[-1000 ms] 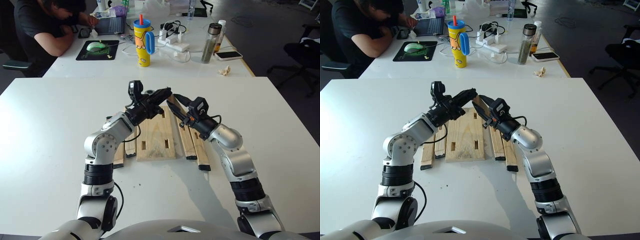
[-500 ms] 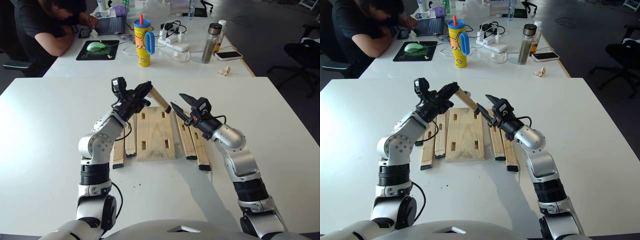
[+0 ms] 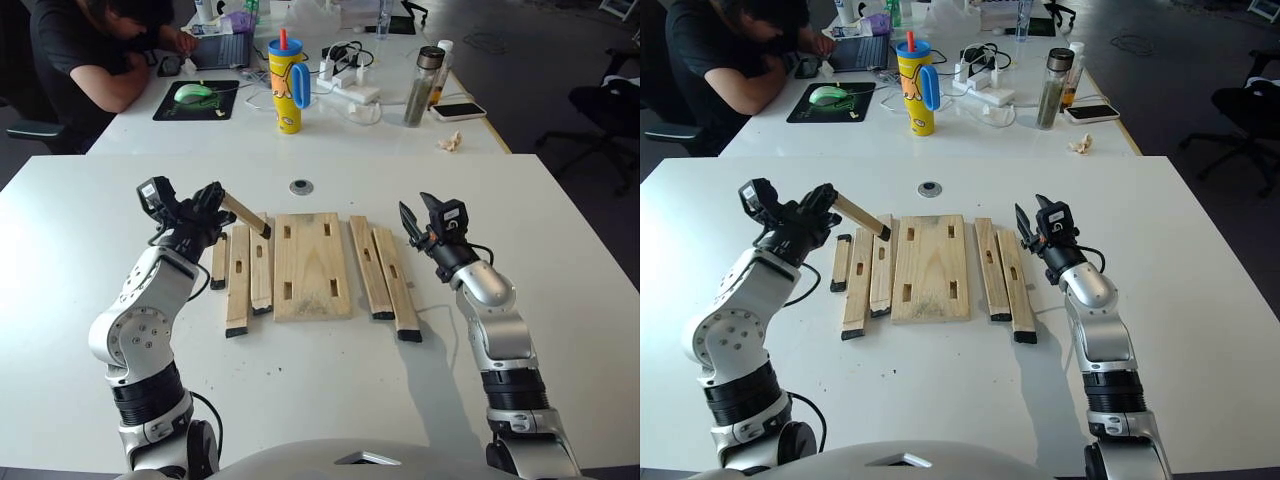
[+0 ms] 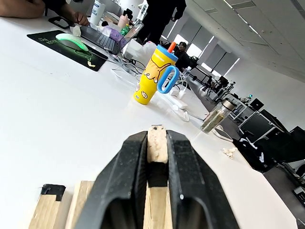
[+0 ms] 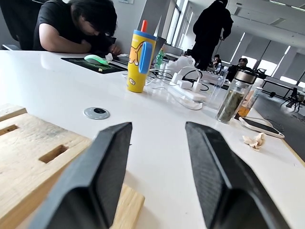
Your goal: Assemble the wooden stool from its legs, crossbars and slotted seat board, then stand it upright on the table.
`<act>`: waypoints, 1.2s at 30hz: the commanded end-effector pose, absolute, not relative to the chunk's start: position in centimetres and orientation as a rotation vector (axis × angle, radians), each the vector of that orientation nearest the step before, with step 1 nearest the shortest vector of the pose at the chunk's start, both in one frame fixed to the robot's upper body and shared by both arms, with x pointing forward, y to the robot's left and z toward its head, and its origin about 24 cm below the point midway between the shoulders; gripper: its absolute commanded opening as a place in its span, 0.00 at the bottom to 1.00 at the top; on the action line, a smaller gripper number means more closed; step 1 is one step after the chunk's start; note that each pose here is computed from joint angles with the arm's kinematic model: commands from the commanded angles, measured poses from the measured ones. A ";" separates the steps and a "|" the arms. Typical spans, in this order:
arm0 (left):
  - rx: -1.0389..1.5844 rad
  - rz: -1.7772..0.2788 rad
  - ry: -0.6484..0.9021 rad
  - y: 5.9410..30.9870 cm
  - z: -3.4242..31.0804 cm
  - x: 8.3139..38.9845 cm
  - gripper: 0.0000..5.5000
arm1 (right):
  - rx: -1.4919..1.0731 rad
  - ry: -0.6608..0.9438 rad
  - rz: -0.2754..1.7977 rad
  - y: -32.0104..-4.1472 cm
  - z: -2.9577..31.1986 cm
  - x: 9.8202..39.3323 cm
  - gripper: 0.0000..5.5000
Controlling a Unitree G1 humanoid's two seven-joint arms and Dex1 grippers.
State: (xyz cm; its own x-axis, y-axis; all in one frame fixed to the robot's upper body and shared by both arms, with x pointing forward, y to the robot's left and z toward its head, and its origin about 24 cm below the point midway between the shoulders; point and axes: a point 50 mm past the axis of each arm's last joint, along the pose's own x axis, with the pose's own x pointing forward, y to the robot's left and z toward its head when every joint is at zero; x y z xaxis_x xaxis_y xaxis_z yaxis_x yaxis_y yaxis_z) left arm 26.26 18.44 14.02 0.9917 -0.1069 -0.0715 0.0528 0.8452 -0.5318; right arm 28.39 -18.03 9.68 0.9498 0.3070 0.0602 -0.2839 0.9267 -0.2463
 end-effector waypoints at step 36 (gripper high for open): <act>-0.547 0.123 0.138 18.5 9.8 26.2 0.08 | -0.225 -0.095 0.405 -16.8 10.7 29.6 0.38</act>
State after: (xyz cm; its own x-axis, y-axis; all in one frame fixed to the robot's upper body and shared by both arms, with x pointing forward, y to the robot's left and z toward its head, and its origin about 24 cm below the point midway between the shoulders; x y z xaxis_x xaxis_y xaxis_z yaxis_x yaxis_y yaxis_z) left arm 26.27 18.67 10.33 0.9868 0.0811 -0.1401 -0.1444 0.8325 -0.5349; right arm 29.42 -17.00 10.60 0.9196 0.3885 0.0576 -0.3661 0.9011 -0.2323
